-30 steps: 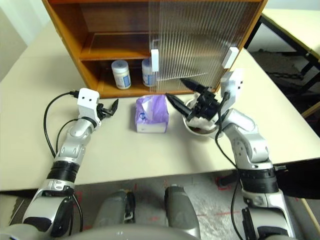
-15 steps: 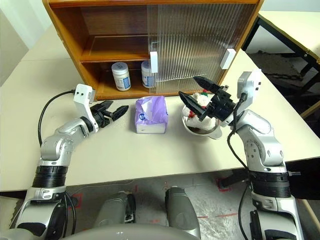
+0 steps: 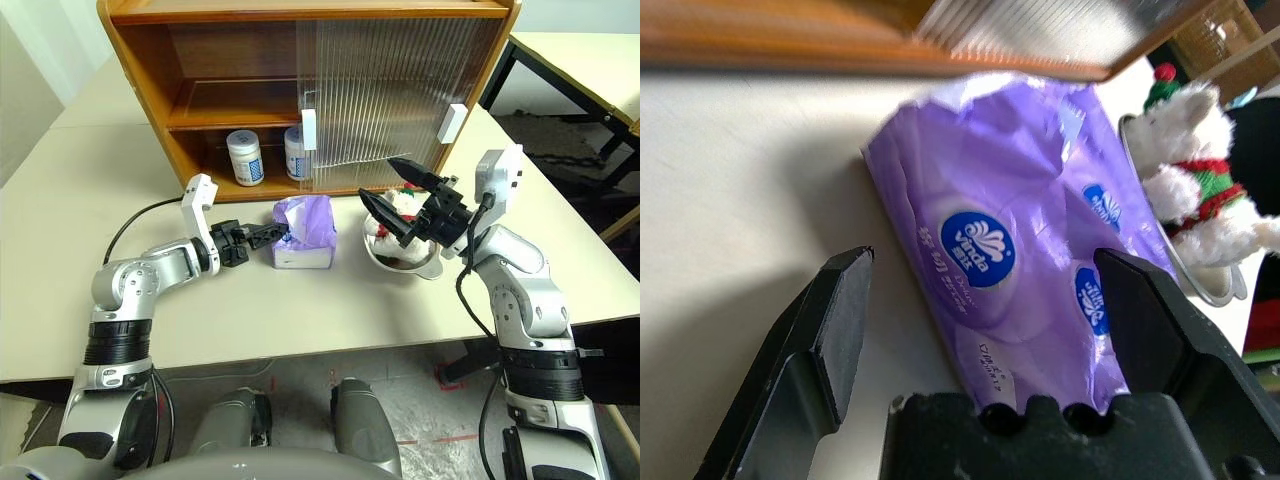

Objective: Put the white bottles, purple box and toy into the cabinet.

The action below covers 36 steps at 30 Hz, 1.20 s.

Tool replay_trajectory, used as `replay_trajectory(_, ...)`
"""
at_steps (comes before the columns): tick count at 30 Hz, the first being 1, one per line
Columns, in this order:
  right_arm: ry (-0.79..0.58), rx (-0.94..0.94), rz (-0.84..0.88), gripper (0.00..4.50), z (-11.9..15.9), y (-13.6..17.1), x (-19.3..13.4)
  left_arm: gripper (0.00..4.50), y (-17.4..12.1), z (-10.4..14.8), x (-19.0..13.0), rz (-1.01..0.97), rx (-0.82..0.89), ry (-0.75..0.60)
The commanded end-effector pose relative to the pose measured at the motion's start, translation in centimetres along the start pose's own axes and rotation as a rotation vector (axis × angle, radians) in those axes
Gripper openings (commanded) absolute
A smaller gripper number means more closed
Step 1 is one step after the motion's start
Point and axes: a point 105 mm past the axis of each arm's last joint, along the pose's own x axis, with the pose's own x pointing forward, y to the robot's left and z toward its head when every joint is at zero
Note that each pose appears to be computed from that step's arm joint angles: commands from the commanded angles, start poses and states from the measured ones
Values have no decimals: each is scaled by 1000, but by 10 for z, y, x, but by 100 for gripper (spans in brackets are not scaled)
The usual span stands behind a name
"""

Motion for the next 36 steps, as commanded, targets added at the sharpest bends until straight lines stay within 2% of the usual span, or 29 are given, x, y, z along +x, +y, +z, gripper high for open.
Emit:
replay_trajectory(1,1,-30,-1,450,4,2,-2,449,-8,-7,12,-36,-25,52)
replay_trajectory(2,1,-31,-1,450,4,2,-2,449,-9,-8,14,-44,-28,58)
replay_trajectory(5,-1,-34,-1,450,5,2,-2,386,-5,-6,18,-28,-41,47)
replay_trajectory(10,1,-35,-4,450,6,1,-4,201,2,1,7,-18,-43,19)
replay_trajectory(15,4,-29,-3,450,5,-1,-5,7,8,12,-20,-2,-36,-39)
replay_trajectory(22,7,-24,7,450,4,-7,-6,3,11,27,-54,27,-27,-99)
replay_trajectory(29,8,-23,22,450,3,-11,-3,3,-2,29,-60,-14,-26,-127)
replay_trajectory(31,7,-25,27,450,3,-11,-2,3,-6,39,-60,-35,-31,-197)
replay_trajectory(36,6,-33,29,450,3,-13,-2,3,-13,90,-71,-12,-21,-412)
